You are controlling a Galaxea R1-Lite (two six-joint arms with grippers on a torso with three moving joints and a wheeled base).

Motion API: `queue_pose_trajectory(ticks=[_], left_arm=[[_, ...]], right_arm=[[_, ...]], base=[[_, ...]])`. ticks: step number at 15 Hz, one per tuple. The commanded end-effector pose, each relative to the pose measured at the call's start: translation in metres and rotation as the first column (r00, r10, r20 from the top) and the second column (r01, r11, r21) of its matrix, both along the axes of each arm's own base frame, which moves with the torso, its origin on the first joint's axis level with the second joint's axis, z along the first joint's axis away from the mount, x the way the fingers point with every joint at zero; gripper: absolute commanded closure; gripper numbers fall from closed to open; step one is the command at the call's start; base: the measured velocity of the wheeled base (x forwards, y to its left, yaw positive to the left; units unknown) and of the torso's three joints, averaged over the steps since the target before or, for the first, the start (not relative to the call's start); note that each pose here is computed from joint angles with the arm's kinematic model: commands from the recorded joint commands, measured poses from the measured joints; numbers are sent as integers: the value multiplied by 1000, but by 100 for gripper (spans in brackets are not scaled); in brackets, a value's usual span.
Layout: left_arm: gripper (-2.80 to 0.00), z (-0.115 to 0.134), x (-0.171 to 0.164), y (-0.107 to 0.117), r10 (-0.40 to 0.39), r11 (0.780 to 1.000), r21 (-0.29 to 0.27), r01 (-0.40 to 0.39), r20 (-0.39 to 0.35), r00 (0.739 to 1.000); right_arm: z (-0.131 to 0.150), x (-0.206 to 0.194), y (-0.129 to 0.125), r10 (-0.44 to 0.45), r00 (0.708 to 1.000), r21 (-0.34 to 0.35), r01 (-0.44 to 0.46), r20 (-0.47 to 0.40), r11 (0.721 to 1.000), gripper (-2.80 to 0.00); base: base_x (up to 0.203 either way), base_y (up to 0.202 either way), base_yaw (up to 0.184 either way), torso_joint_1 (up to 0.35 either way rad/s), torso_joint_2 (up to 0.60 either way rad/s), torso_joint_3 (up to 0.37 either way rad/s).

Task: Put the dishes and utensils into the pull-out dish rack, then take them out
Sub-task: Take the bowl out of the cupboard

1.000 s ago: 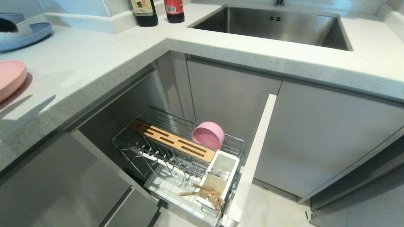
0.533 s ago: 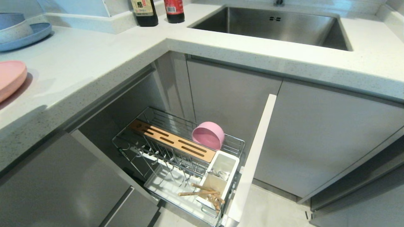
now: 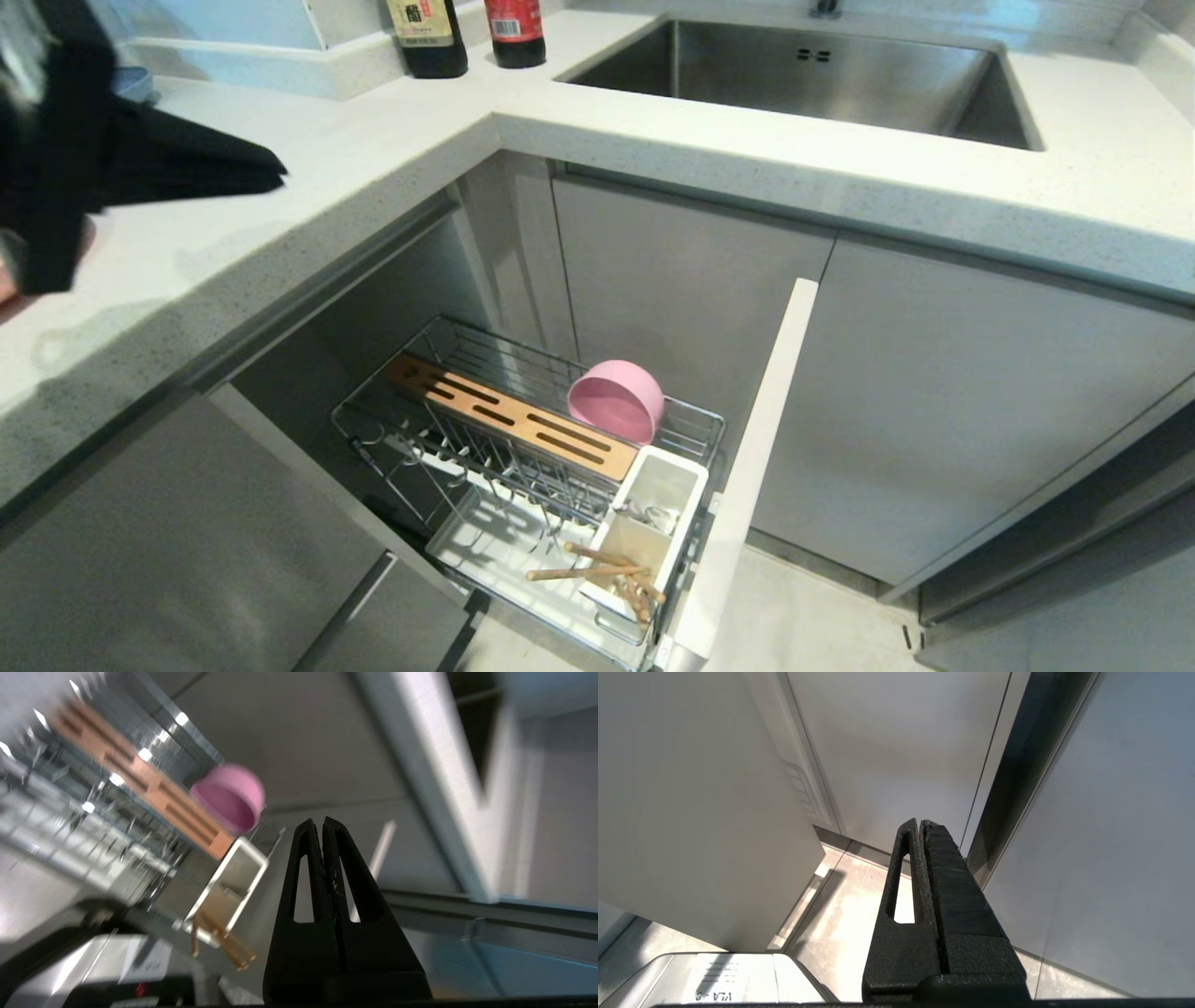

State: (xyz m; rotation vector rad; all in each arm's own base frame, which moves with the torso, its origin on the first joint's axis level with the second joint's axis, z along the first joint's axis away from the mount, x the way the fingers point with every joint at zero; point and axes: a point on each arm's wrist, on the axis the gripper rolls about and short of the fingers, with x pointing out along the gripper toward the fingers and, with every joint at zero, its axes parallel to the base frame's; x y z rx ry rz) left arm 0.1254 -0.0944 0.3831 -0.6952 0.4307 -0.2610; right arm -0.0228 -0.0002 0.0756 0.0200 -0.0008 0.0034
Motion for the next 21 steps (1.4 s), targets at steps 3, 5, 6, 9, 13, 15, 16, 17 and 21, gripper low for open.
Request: queue_pose_trajectory(ticks=[3,5,6,9,13,15,16,17,21], left_arm=[[0,-58,42,-64,-9,991,130,39,-219,976],[0,-81,53,-84,-6,984,169,57,-285,958],[0,-93,60,-92,-4,982,180,61,-301,953],[-280,-125,78,-112,2,980,191,59,-306,952],[-280,-157,101,-136,12,977,205,57,-321,947],[-280,-167,114,-149,-4,981,182,62,-302,953],[-280,-175,120,-155,-6,982,180,63,-302,953],[-280,-185,128,-159,2,981,185,58,-307,952],[-280,-214,162,-168,28,986,167,18,-270,963]], right_arm=[[0,0,0,0,1000,0,0,-1,1000,0],[0,0,0,0,1000,0,0,-1,1000,0],[0,0,0,1,1000,0,-1,-1,1000,0],[0,0,0,1,1000,0,-1,-1,1000,0],[0,0,0,1,1000,0,-1,-1,1000,0],[0,0,0,1,1000,0,-1,-2,1000,0],[0,0,0,0,1000,0,0,-1,1000,0],[0,0,0,1,1000,0,-1,-1,1000,0],[-1,0,0,0,1000,0,0,-2,1000,0]], base=[[0,0,0,0,0,0],[0,0,0,0,0,0],[0,0,0,0,0,0],[0,0,0,0,0,0],[0,0,0,0,0,0],[0,0,0,0,0,0],[0,0,0,0,0,0],[0,0,0,0,0,0],[0,0,0,0,0,0]])
